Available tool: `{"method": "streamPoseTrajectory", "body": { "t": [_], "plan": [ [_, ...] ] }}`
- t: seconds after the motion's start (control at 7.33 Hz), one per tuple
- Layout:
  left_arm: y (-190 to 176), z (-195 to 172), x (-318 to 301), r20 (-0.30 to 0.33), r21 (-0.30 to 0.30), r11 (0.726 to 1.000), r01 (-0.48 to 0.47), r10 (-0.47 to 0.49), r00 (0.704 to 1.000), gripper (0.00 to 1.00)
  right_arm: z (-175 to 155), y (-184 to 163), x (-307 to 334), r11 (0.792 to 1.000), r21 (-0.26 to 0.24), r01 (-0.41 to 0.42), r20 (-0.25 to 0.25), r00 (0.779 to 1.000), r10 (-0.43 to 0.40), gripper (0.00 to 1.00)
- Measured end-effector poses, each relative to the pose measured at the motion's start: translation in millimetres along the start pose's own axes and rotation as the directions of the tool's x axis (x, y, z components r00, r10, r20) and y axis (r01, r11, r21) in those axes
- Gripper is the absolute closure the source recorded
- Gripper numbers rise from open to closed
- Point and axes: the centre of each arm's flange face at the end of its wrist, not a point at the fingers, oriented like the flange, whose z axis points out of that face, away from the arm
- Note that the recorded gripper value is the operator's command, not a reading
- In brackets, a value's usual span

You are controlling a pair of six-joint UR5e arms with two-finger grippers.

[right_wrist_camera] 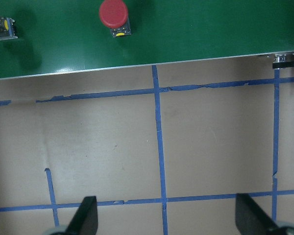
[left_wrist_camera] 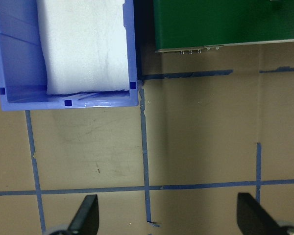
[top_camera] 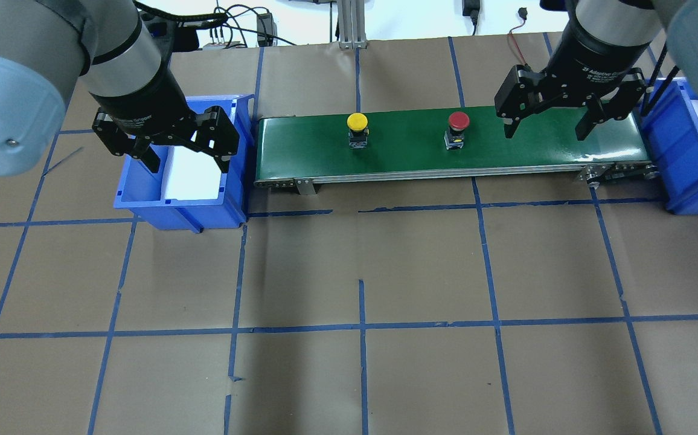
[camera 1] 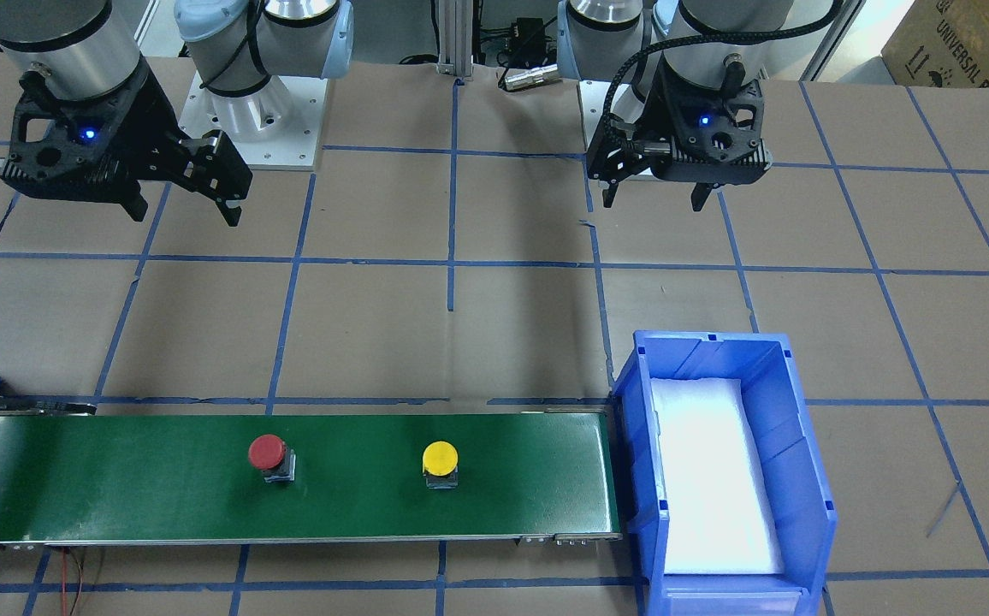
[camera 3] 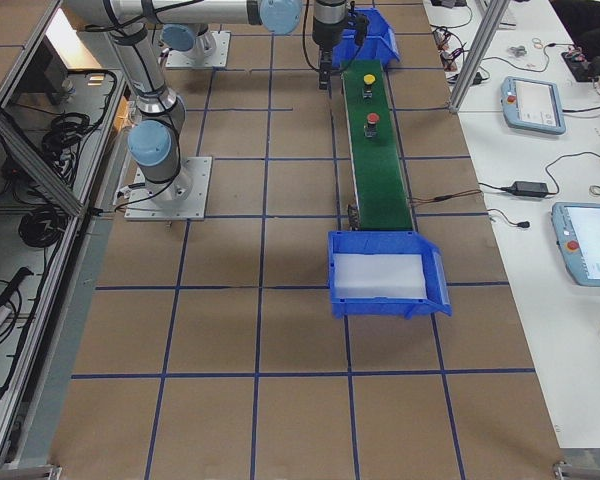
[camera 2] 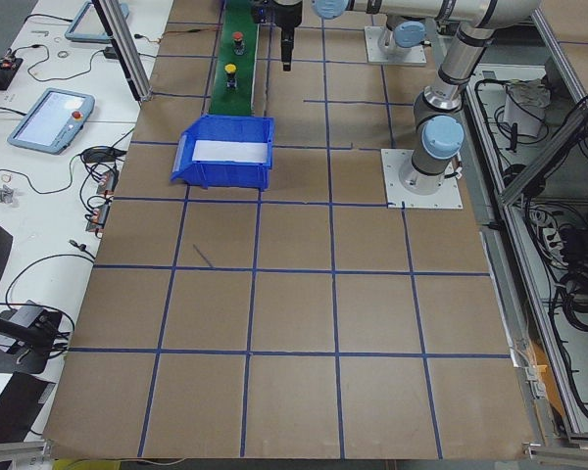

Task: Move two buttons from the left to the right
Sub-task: 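Lower the right gripper onto the red button on the conveyor and grasp it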

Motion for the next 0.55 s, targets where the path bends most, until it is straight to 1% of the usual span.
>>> {"method": "streamPoseTrajectory", "body": {
  "t": [0.41, 0.55],
  "plan": [
    [0.0, 0.3, -0.1, 0.001, -0.001, 1.000, 0.000, 0.000, 1.000, 0.00, 0.9, -2.8, -0.3, 1.000, 0.007, 0.001, 0.001, 1.000, -0.001, 0.00],
    [0.0, 0.8, 0.0, 0.000, -0.002, 1.000, 0.000, 0.000, 1.000, 0.00, 1.9, -6.0, -0.3, 1.000, 0.030, 0.001, 0.001, 1.000, -0.002, 0.00]
  ]
}}
